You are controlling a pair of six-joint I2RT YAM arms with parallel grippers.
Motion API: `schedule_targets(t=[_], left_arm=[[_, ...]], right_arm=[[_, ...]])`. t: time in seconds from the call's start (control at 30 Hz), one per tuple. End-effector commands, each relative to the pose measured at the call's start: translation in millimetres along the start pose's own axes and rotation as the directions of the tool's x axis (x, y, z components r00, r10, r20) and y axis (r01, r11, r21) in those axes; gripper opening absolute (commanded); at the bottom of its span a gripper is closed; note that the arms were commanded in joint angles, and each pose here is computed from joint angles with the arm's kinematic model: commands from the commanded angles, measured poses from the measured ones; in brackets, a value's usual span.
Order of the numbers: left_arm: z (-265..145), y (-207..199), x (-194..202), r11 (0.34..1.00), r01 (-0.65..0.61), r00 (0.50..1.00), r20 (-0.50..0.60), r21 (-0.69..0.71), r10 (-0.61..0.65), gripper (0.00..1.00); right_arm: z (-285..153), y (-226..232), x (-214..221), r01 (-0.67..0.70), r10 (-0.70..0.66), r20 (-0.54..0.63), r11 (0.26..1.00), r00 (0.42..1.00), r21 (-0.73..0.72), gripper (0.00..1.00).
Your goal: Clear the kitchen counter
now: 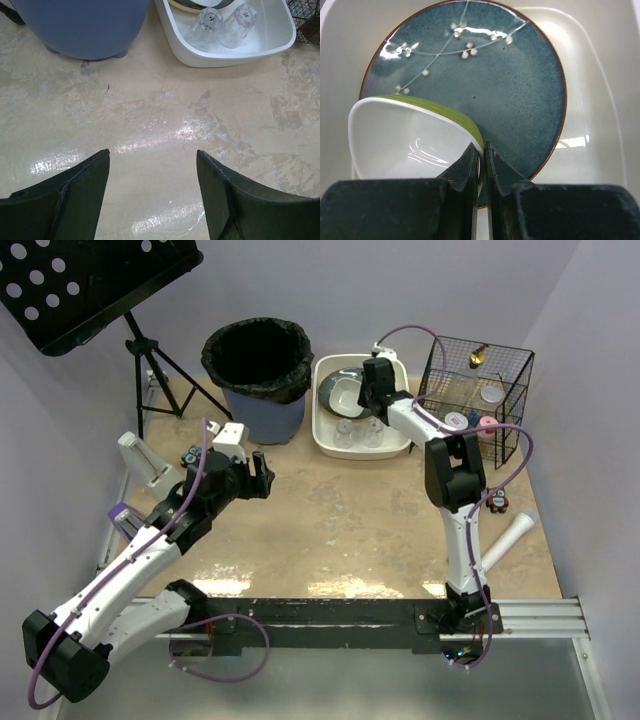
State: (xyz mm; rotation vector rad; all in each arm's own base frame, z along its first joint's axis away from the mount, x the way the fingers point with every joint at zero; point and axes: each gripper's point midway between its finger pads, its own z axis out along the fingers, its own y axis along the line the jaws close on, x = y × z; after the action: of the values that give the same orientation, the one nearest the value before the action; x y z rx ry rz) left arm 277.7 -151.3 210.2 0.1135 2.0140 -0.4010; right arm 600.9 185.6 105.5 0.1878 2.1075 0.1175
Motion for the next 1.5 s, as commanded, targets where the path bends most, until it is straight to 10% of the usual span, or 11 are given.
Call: schedule_targets(t=[0.0, 0.5, 0.73, 0.9, 1.47], left_arm=[[1, 1, -1, 1.0, 0.007, 1.0, 0.009, -0.003, -0.007, 0.74], [11, -8, 4, 0.999, 0.014, 1.0, -0.016, 0.037, -0.013, 0.74], [10, -8, 3, 0.999, 0.013, 1.0, -0.009, 0.036, -0.013, 0.74], [9, -7, 2, 0.999, 0.014, 1.0, -0.006, 0.034, -0.014, 0.74], [14, -7, 2, 0.999, 0.024, 1.0, 0.0, 0.027, -0.024, 0.77]], right_arm=[[-3, -3, -51, -0.055, 0.057, 0.126, 0.998, 0.99, -0.023, 0.0], [26, -13, -28, -0.017, 0.018, 0.06, 1.0, 0.998, -0.008, 0.11], [26, -14, -30, -0.01, 0.011, 0.06, 1.0, 0.998, -0.014, 0.54], [23, -13, -37, -0.012, 0.014, 0.073, 1.0, 0.997, -0.017, 0.63], [-99, 1, -125, -0.034, 0.084, 0.274, 0.983, 0.958, -0.183, 0.74]])
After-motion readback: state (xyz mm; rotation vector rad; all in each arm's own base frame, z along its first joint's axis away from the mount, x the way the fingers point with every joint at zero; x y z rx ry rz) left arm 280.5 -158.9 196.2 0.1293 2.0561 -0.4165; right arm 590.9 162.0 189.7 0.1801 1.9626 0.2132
